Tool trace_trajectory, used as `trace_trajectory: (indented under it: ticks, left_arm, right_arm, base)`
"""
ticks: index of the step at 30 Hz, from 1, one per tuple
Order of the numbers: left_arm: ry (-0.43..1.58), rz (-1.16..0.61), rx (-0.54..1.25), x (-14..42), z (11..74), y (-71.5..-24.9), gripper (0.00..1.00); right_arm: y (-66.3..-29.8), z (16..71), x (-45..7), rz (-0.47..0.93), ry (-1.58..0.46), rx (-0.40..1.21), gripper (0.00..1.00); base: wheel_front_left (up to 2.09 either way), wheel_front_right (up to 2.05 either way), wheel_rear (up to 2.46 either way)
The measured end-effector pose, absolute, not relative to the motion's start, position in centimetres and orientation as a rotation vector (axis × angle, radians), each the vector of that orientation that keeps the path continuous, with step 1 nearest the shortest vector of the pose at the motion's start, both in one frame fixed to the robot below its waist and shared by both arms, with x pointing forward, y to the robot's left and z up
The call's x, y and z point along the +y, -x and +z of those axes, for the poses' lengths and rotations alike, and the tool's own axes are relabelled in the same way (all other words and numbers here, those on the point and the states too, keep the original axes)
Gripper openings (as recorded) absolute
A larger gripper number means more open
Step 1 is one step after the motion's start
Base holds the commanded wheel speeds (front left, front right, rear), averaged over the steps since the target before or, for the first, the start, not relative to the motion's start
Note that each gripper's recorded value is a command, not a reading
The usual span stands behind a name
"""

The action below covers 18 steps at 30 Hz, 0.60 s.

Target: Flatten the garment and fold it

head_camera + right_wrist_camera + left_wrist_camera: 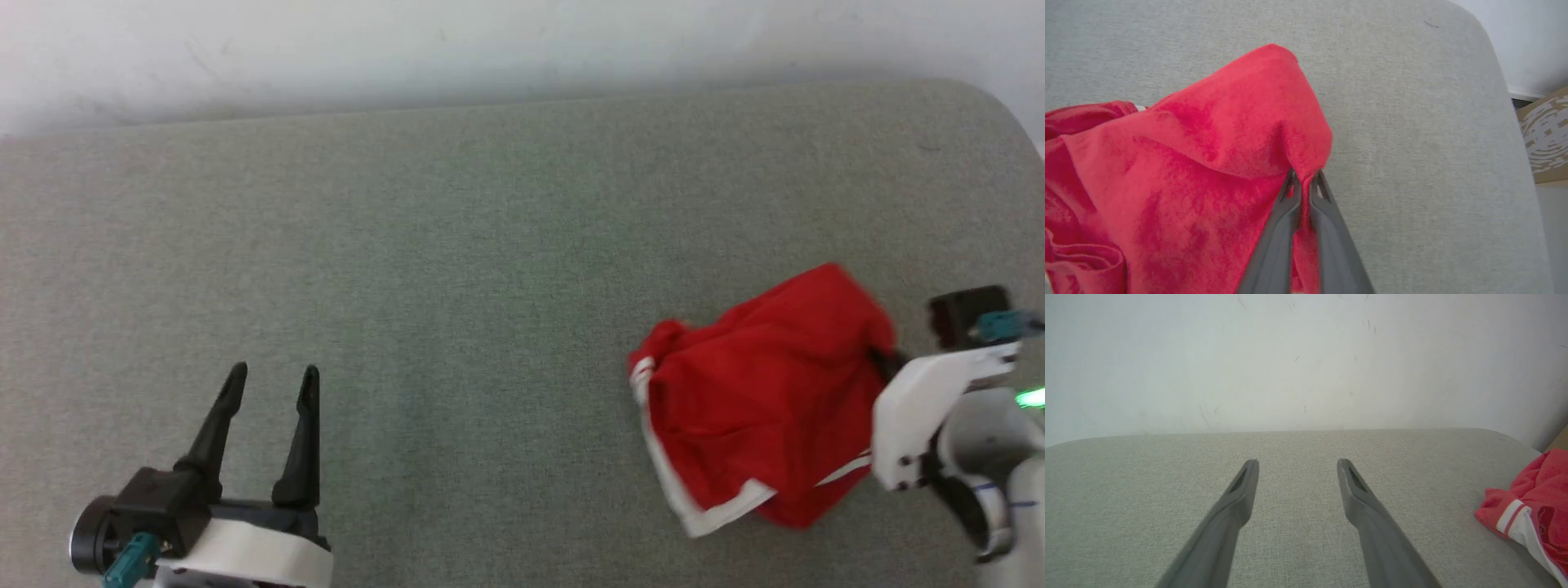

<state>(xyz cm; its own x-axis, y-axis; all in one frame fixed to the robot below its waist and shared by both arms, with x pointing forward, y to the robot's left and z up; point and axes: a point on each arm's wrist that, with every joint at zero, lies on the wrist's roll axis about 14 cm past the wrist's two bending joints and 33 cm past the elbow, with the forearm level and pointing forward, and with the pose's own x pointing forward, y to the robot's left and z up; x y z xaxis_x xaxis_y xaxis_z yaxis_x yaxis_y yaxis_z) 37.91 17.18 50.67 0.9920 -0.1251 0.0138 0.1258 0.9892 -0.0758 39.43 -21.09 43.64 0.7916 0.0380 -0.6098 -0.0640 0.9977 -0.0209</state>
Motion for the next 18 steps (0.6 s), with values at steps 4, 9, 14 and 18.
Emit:
trace_trajectory:
  ticks: [4, 9, 14, 18]
  left_arm:
    - [0.072, -0.152, -0.013, 16.6, 50.6, -39.1, 1.00]
    - [0.072, -0.192, -0.015, 15.7, 50.3, -40.9, 1.00]
    - [0.063, -0.227, -0.010, 14.8, 49.6, -42.8, 1.00]
    - [0.070, -0.257, -0.012, 14.1, 49.1, -44.3, 1.00]
  right_arm:
    - [-40.0, 44.4, -25.6, -0.050, 0.128, 0.668, 0.00]
    - [-40.7, 45.6, -30.3, -0.169, 0.197, 0.672, 0.00]
    - [-40.6, 45.7, -34.1, -0.270, 0.258, 0.706, 0.00]
    - [-40.1, 44.7, -36.3, -0.338, 0.283, 0.755, 0.00]
  base:
    - [0.00, 0.00, 0.00]
    - [0.00, 0.00, 0.00]
    - [0.00, 0.00, 0.00]
    - [0.00, 0.00, 0.00]
